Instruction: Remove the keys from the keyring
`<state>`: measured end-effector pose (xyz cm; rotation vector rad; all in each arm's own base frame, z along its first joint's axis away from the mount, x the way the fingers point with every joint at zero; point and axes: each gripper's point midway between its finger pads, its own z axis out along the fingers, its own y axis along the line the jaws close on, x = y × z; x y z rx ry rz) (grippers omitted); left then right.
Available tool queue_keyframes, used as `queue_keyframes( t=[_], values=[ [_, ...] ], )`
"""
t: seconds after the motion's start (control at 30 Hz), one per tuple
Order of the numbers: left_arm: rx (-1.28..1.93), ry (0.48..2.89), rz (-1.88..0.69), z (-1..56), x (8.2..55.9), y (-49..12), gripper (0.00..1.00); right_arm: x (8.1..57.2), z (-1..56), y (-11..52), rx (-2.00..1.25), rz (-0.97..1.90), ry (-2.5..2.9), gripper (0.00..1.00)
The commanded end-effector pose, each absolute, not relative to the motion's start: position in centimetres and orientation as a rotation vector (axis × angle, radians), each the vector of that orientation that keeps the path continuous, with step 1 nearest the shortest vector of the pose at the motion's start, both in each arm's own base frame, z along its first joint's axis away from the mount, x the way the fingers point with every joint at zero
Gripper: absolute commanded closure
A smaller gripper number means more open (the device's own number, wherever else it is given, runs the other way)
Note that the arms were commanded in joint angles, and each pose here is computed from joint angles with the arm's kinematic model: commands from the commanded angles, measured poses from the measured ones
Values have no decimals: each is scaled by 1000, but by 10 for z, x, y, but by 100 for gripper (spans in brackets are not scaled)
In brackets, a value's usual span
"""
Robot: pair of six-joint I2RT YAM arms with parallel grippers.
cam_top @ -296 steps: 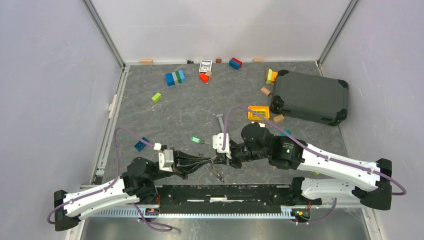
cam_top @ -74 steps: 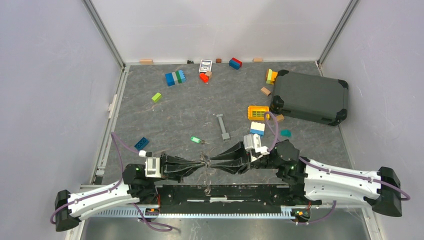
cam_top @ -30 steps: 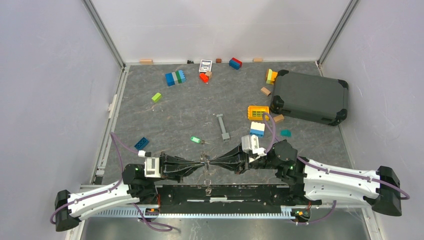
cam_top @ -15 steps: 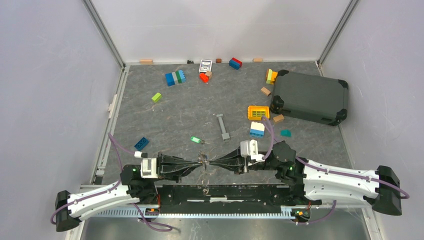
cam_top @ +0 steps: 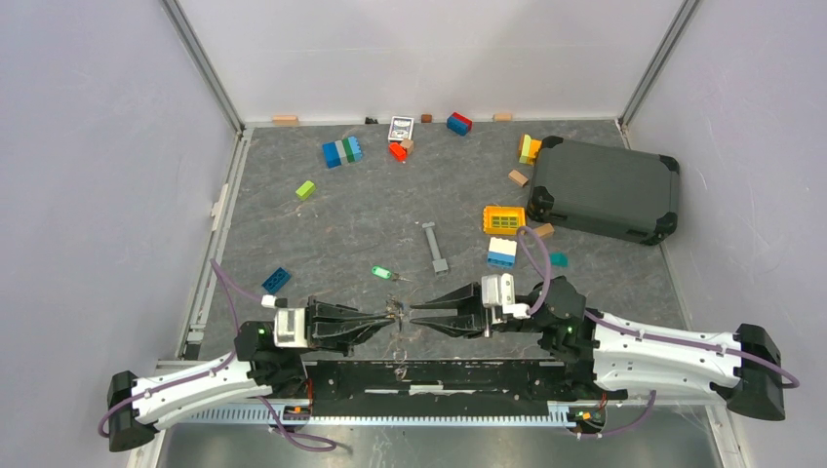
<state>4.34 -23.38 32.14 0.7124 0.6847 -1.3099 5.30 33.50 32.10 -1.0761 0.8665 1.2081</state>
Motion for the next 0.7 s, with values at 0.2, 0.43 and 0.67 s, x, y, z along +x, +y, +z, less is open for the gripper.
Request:
queue_keyframes(
  t=[0.2,0.43,0.67],
  values=[
    [665,609,-1361,349,35,-224,98,50,358,340,-1024,1241,780,75],
    [667,613,-1360,347,36,-225,98,50,358,341,-1028,1242,778,89],
    [666,614,-1363,346,36,-226,98,52,352,342,-1031,1229,791,100]
  ],
)
